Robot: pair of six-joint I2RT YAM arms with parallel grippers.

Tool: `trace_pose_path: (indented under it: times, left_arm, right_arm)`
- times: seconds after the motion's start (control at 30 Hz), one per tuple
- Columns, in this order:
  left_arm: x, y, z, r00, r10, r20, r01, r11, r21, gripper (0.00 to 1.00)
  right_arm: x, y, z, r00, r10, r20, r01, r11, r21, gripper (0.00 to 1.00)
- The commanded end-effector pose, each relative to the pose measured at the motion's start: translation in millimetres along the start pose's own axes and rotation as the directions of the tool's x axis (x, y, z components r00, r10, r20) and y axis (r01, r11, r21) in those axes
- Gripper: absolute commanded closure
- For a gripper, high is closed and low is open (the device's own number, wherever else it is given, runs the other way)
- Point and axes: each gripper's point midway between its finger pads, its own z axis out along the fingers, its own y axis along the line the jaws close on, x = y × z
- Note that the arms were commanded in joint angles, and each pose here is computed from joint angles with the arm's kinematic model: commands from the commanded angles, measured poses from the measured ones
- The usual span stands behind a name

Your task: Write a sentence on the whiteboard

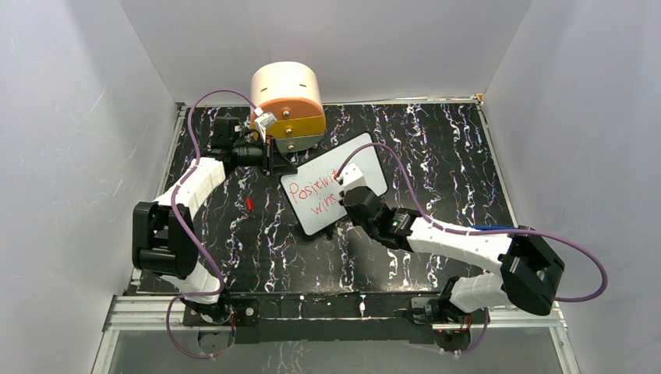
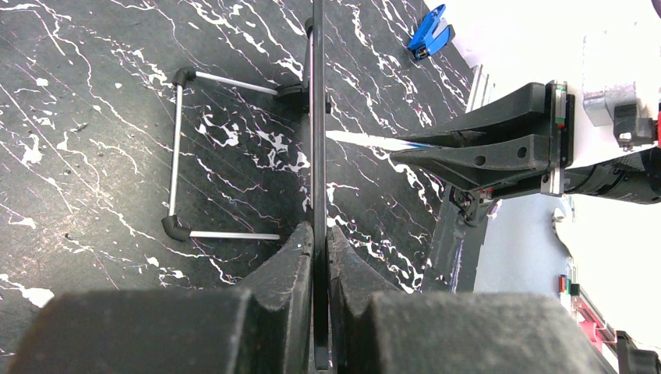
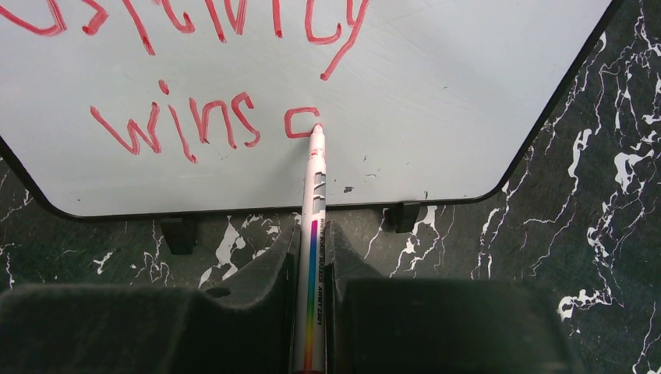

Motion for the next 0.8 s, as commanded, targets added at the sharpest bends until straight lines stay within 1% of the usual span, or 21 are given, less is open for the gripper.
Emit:
trace_pose_path:
  times: [0.0,0.33,0.77]
  left_arm:
    - [27.7,23.1,5.2,0.995,-0.071,-0.07,0.064,0.994,-0.09,1.0]
    - [28.0,23.8,5.3,0.995,-0.072,-0.071,0.066,0.994,-0.091,1.0]
    - [27.8,23.8,5.4,0.995,-0.074,-0.071,0.067,0.993,-0.092,1.0]
  right_arm:
    - [-33.6,-7.5,-3.8,0.991,0.06,0.121,-0.063,0.998,0.021,1.0]
    - [-34.7,-4.8,-1.9,0.991,0.055,0.118,-0.056,0.998,0.012,1.0]
    - [-5.0,-2.0,-2.3,0.999,0.041,0.021,-0.041,0.999,-0.005,1.0]
